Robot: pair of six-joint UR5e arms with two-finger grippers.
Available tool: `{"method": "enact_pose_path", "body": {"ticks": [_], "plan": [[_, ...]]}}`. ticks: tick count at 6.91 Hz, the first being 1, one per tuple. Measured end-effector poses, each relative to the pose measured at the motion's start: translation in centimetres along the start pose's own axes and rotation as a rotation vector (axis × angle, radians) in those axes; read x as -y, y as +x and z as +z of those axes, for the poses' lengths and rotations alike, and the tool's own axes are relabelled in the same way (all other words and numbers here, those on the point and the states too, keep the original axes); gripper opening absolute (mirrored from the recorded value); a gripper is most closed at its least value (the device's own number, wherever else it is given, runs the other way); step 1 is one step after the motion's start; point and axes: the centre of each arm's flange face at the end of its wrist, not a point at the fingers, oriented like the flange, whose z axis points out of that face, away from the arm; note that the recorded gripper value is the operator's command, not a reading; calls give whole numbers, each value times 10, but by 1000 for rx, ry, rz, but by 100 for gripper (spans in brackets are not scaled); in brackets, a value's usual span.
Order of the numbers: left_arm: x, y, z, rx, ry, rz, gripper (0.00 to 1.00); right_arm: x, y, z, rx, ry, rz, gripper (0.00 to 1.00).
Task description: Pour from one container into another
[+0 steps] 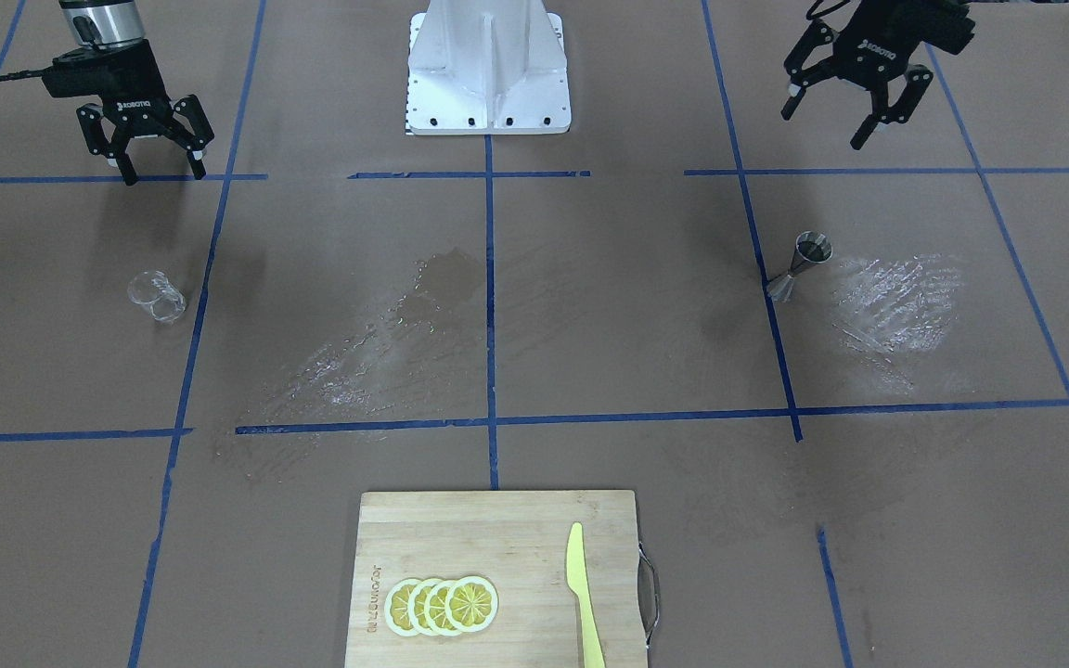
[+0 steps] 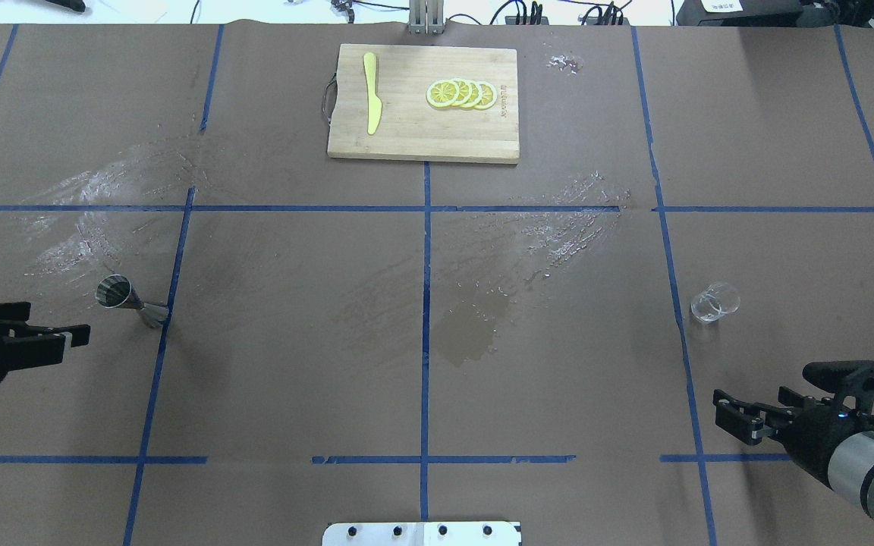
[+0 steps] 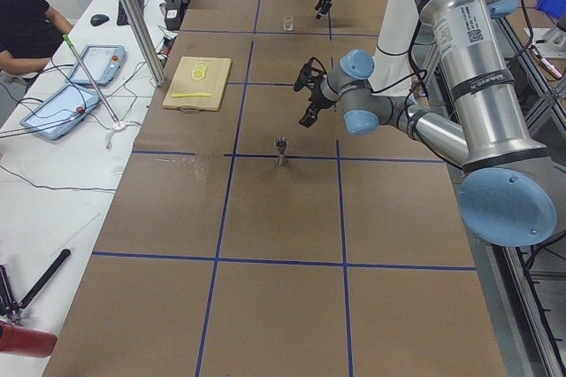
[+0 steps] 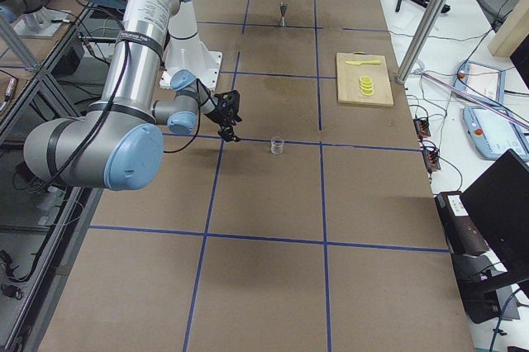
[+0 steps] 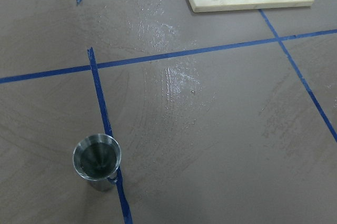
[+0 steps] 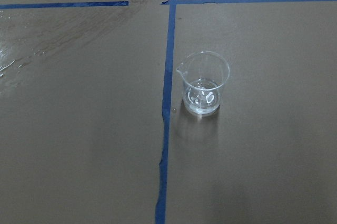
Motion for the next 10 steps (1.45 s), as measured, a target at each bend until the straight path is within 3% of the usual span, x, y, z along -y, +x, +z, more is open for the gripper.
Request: {"method": "enact_pose_path", "body": {"ticks": [2, 4, 5, 7, 8, 10], "plan": [[25, -24, -22, 34, -44, 67, 100, 29, -33, -37, -84, -81, -10, 100], [69, -49, -43, 150, -54, 169, 100, 77, -52, -48, -157, -141, -29, 100], [102, -62, -59, 230, -54, 221, 100, 108, -54, -52, -176, -169, -44, 100], [169, -77, -79, 347, -114, 264, 100, 178, -56, -65, -178, -227, -108, 100], [191, -88, -79, 347, -156, 242, 100, 213, -48, -71, -175, -260, -151, 100], [213, -169, -88, 241, -236, 190, 100, 290, 15, -65, -120, -359, -217, 100]]}}
